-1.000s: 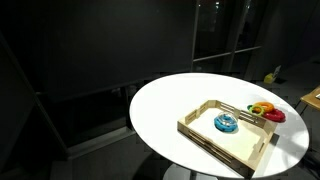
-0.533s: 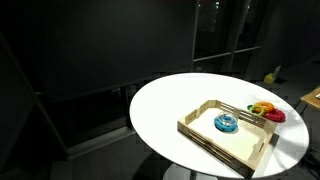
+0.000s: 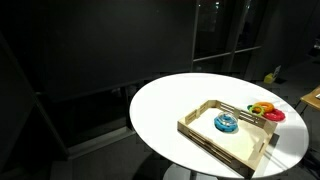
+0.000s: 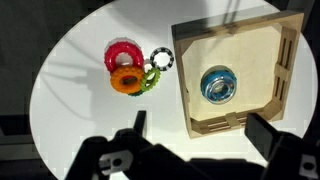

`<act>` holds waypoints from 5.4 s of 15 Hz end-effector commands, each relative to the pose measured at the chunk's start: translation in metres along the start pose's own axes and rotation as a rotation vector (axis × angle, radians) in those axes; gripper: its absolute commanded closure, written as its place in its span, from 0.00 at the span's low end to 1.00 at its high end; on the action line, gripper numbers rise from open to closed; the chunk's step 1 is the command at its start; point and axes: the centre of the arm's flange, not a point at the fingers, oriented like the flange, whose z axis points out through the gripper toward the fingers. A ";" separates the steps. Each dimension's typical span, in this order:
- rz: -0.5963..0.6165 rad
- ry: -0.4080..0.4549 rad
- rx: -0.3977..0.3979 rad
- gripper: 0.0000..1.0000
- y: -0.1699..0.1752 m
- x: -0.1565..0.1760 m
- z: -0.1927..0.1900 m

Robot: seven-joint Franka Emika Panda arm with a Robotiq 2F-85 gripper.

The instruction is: Put the green object inside the box

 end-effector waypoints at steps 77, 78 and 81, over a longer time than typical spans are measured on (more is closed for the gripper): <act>0.150 -0.367 -0.391 0.68 0.035 0.118 0.289; 0.150 -0.367 -0.391 0.68 0.035 0.118 0.289; 0.151 -0.368 -0.390 0.86 0.035 0.119 0.289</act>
